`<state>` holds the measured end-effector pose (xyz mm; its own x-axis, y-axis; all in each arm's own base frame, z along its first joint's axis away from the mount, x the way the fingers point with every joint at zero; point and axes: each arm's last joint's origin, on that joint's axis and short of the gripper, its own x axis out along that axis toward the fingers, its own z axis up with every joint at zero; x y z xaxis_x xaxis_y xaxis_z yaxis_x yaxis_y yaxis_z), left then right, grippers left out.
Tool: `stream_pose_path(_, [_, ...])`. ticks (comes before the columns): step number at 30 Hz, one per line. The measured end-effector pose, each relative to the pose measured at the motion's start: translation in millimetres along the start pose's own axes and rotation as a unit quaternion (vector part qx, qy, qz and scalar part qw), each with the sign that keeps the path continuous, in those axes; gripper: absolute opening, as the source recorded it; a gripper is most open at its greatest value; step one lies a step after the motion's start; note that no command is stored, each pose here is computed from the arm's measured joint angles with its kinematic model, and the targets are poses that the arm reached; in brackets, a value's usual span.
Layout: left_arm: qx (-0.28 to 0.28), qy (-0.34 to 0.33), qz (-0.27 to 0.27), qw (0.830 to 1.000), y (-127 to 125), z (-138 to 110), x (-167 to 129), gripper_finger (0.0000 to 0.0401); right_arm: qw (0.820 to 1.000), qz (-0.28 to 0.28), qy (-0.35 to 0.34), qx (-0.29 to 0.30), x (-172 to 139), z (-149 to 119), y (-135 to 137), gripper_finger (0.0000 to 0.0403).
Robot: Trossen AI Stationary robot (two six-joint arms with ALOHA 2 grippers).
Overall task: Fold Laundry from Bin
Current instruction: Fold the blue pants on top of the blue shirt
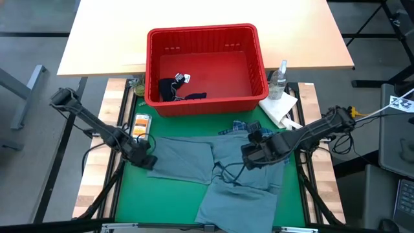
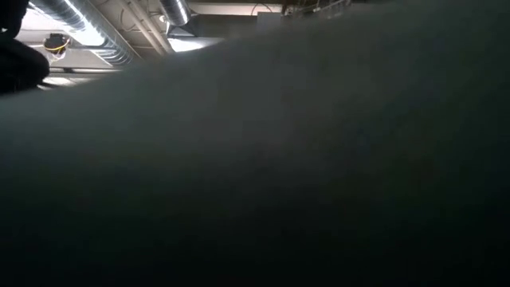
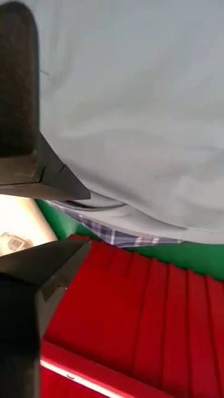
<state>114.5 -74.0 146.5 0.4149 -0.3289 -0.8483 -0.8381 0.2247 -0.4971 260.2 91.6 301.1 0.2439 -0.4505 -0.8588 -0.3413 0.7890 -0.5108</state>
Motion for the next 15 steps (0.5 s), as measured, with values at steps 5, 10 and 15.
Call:
stream_pose_path(5, [-0.017, -0.017, 0.032, 0.999, 1, 0, 11, 0.0165, 1.0, 0.001, -0.02, 0.009, -1, 3, 0, 0.0111])
stream_pose_path(10, [-0.02, -0.04, 0.036, 0.998, -1, 1, 18, 0.0165, 0.999, 0.0, -0.032, 0.011, -1, 6, 0, 0.0111])
stream_pose_path(15, [-0.017, -0.045, 0.031, 0.998, -3, 0, 20, 0.0154, 0.999, -0.001, -0.04, 0.016, -1, 8, 0, 0.0111])
